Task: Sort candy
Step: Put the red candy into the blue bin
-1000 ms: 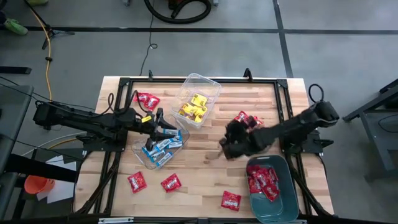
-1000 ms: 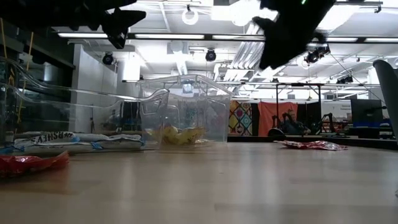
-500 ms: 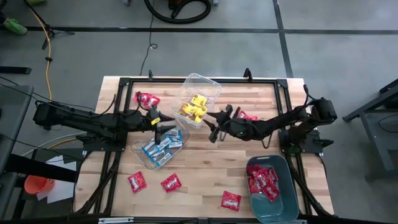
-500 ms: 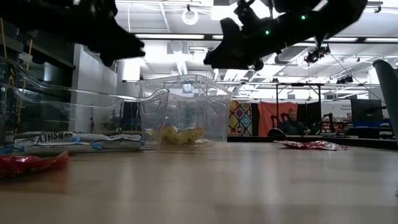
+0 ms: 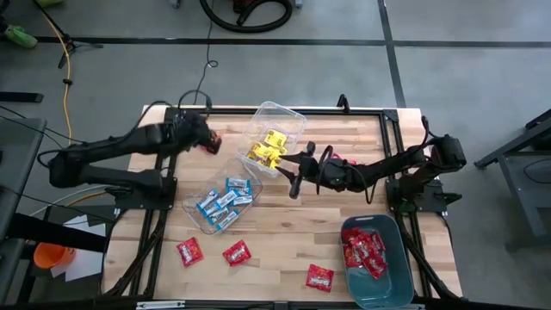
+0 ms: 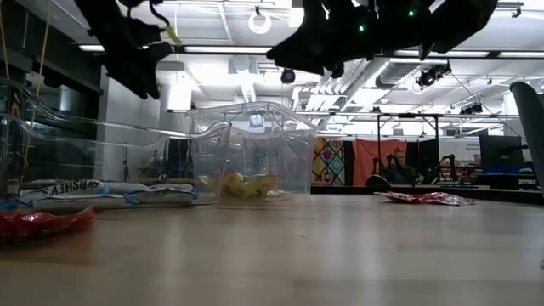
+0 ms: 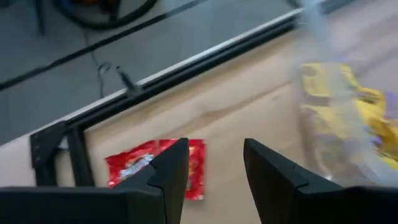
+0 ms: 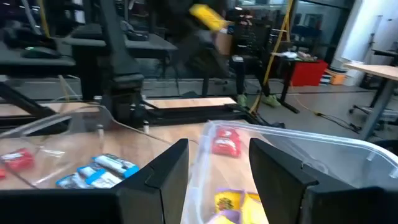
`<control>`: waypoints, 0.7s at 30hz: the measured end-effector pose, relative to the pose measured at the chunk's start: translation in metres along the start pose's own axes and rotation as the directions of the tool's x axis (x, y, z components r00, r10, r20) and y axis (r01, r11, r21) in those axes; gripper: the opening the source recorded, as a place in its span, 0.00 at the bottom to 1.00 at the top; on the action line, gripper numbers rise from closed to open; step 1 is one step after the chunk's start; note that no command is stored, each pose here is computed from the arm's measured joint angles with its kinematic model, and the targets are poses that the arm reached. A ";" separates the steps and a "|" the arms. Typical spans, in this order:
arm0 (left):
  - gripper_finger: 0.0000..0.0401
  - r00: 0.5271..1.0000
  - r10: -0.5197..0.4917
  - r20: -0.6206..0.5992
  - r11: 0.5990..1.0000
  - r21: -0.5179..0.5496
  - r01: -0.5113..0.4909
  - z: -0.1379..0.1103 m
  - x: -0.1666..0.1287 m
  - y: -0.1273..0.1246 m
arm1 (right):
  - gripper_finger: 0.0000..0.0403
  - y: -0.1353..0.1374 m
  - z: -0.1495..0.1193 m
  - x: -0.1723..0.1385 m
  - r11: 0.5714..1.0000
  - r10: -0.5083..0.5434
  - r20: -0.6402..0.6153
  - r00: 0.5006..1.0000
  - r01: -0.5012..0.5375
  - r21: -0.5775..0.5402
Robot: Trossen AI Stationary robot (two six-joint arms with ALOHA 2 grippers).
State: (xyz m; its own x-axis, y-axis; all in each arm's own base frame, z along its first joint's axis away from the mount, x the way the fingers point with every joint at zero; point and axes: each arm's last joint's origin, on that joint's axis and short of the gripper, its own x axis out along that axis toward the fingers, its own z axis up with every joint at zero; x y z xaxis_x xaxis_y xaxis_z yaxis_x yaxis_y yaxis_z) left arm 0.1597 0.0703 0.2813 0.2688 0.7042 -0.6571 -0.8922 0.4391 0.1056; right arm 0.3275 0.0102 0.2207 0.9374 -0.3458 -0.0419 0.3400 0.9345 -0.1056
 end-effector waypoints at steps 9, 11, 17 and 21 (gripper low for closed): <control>0.35 0.939 0.100 -0.329 0.992 -0.039 -0.120 0.008 0.063 0.026 | 0.41 0.000 0.002 0.001 1.000 0.010 0.002 1.000 -0.010 0.000; 0.35 0.914 0.106 -0.391 0.991 -0.031 -0.128 0.006 0.078 0.028 | 0.41 -0.001 0.002 0.001 1.000 0.008 0.002 1.000 -0.008 0.000; 0.35 0.853 0.078 -0.517 0.996 0.006 -0.087 -0.002 0.116 0.023 | 0.41 -0.001 0.001 0.001 1.000 0.009 -0.005 1.000 -0.009 -0.003; 0.35 0.808 0.105 -0.579 0.994 0.041 -0.100 -0.010 0.133 0.020 | 0.41 0.000 -0.002 0.001 1.000 0.011 -0.040 0.999 -0.012 -0.016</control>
State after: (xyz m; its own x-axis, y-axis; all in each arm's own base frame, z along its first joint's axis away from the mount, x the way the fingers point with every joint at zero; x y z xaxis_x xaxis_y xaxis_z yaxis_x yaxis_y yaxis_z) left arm 0.1739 0.1677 0.1885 -0.0863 0.2920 -0.9525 -0.8991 0.3891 0.2007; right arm 0.3283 0.0092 0.2183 0.9374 -0.3383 -0.0832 0.3275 0.9371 -0.1209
